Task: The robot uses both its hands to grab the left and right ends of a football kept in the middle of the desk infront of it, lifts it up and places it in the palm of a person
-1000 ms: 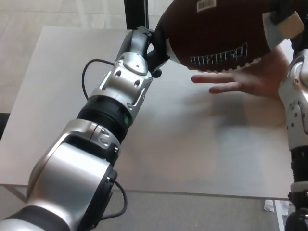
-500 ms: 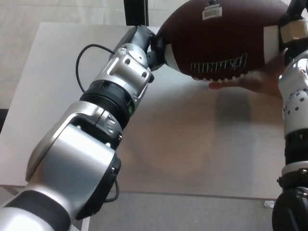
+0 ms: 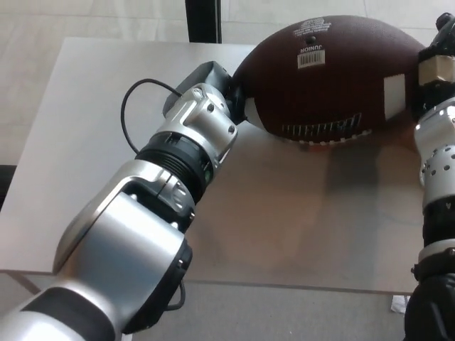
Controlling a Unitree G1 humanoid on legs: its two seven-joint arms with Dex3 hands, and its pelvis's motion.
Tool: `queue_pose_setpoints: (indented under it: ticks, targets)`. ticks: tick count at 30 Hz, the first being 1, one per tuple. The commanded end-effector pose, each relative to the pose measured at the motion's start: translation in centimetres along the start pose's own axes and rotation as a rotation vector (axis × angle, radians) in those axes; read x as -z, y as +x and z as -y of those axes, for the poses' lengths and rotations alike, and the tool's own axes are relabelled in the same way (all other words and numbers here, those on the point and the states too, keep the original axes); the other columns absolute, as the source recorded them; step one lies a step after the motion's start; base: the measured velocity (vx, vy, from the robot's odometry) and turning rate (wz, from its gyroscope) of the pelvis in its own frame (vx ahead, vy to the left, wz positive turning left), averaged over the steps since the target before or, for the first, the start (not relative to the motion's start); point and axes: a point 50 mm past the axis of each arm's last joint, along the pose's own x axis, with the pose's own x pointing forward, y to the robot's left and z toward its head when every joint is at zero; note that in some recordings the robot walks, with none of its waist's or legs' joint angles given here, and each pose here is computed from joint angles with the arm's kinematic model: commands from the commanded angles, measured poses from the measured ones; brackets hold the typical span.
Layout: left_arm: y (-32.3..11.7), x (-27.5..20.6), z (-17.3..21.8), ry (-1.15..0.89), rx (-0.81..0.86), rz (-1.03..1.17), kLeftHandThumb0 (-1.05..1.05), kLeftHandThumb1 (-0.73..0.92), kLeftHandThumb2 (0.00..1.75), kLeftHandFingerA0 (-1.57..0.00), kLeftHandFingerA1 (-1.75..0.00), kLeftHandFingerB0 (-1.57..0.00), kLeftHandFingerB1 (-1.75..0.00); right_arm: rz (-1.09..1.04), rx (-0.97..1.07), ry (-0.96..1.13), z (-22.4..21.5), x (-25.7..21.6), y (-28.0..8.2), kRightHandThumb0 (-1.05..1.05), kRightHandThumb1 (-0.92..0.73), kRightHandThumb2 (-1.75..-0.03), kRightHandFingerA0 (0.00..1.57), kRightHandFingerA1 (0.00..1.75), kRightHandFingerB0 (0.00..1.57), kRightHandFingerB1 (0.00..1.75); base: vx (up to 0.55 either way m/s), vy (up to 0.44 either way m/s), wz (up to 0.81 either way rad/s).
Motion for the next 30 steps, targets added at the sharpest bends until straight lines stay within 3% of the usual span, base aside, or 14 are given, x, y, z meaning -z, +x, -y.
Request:
queue_pose_setpoints:
  ticks: [1,5,6,8,11,15,17,19,20,23,24,25,28,30]
  targets:
    - [-0.9,-1.9,2.9,0.023,0.097,0.087,-0.36,0.80,0.68,-0.78,-1.21,-0.46,-0.55,-0.142,0.008,-0.066,0.8,3.0,-0.3,-0.61,-0.82,-0.65,0.75,0.69,0.51,0.43,0.00,0.000,0.00]
    - [-0.7,-1.6,2.8,0.047,0.111,0.096,-0.40,0.77,0.67,-0.70,-1.04,-0.49,-0.57,-0.133,0.017,-0.041,1.5,3.0,-0.4,-0.65,-0.64,-1.01,0.60,0.74,0.39,0.54,0.00,0.000,0.00]
    - [-0.6,-1.4,2.2,-0.026,0.136,0.078,-0.46,0.74,0.64,-0.10,-0.64,-0.06,-0.32,-0.101,-0.006,-0.074,1.6,2.4,-0.3,-0.80,-0.83,-0.65,0.49,0.61,0.33,0.31,0.00,0.000,0.00]
    - [-0.4,-1.0,0.8,-0.204,0.198,0.054,-0.48,0.70,0.66,0.00,-0.49,-0.04,-0.20,-0.048,-0.056,-0.132,1.6,1.3,-0.3,-0.84,-0.85,-0.66,0.29,0.51,0.24,0.28,0.00,0.000,0.00]
    - [0.3,1.2,-2.2,-0.374,0.197,0.074,-0.46,0.68,0.62,-0.24,-0.57,0.00,-0.16,0.002,-0.146,-0.246,1.7,-1.5,0.0,-1.03,-0.78,-1.18,0.00,0.02,0.05,0.11,0.00,0.000,0.00]
    - [0.5,3.1,-5.3,-0.404,0.111,0.107,-0.57,0.79,0.63,-0.22,-0.52,0.00,-0.14,0.049,-0.166,-0.337,2.0,-3.9,-0.2,-1.01,-0.76,-1.19,0.04,0.09,0.04,0.08,0.00,0.000,0.00]
    - [0.1,4.8,-8.8,-0.521,0.040,0.191,-0.54,0.77,0.63,-0.07,-0.47,0.00,-0.09,0.074,-0.170,-0.503,1.9,-6.3,-0.2,-1.05,-0.76,-1.26,0.69,1.32,0.00,0.04,0.00,0.000,0.00]
    - [-0.1,4.9,-9.0,-0.542,0.035,0.208,-0.54,0.77,0.63,-0.07,-0.47,0.00,-0.09,0.078,-0.165,-0.531,2.1,-6.7,-0.3,-1.05,-0.76,-1.26,0.69,1.32,0.00,0.04,0.00,0.000,0.00]
    - [-0.5,5.7,-10.6,-0.576,0.004,0.218,-0.65,0.63,0.91,-0.02,-0.37,0.00,-0.04,0.117,-0.167,-0.538,2.1,-7.6,-0.5,-1.05,-0.92,-0.71,0.68,1.36,0.00,0.00,0.00,0.000,0.00]
    - [-1.6,7.1,-13.1,-0.602,-0.049,0.281,-0.78,0.54,0.94,0.00,-0.39,0.00,-0.15,0.163,-0.184,-0.562,2.5,-9.4,-0.6,-1.05,-0.67,-1.20,0.59,1.23,0.00,0.04,0.00,0.000,0.00]
    - [-2.7,8.3,-14.6,-0.699,-0.058,0.308,-0.88,0.61,0.92,0.00,-0.24,0.00,-0.03,0.200,-0.224,-0.586,3.0,-10.6,-1.0,-1.04,-0.74,-1.14,0.00,0.24,0.00,0.00,0.00,0.000,0.00]
    - [-3.7,9.5,-15.8,-0.775,-0.073,0.323,-0.89,0.77,1.04,-0.23,-0.69,0.00,-0.10,0.243,-0.255,-0.606,3.5,-11.6,-1.5,-1.04,-0.73,-1.14,0.00,0.16,0.00,0.00,0.00,0.000,0.00]
    - [-6.1,12.3,-17.5,-0.933,-0.092,0.424,-0.72,0.76,0.91,0.00,-0.35,0.00,0.00,0.301,-0.274,-0.633,4.6,-13.9,-2.7,-1.05,-0.74,-1.13,0.24,0.85,0.00,0.00,0.00,0.000,0.00]
    - [-7.9,14.1,-18.1,-0.980,-0.163,0.428,-1.04,0.76,1.04,0.00,-0.21,0.00,-0.02,0.349,-0.302,-0.629,6.0,-15.5,-4.0,-1.02,-0.92,-0.76,0.00,0.00,0.00,0.00,0.00,0.000,0.00]
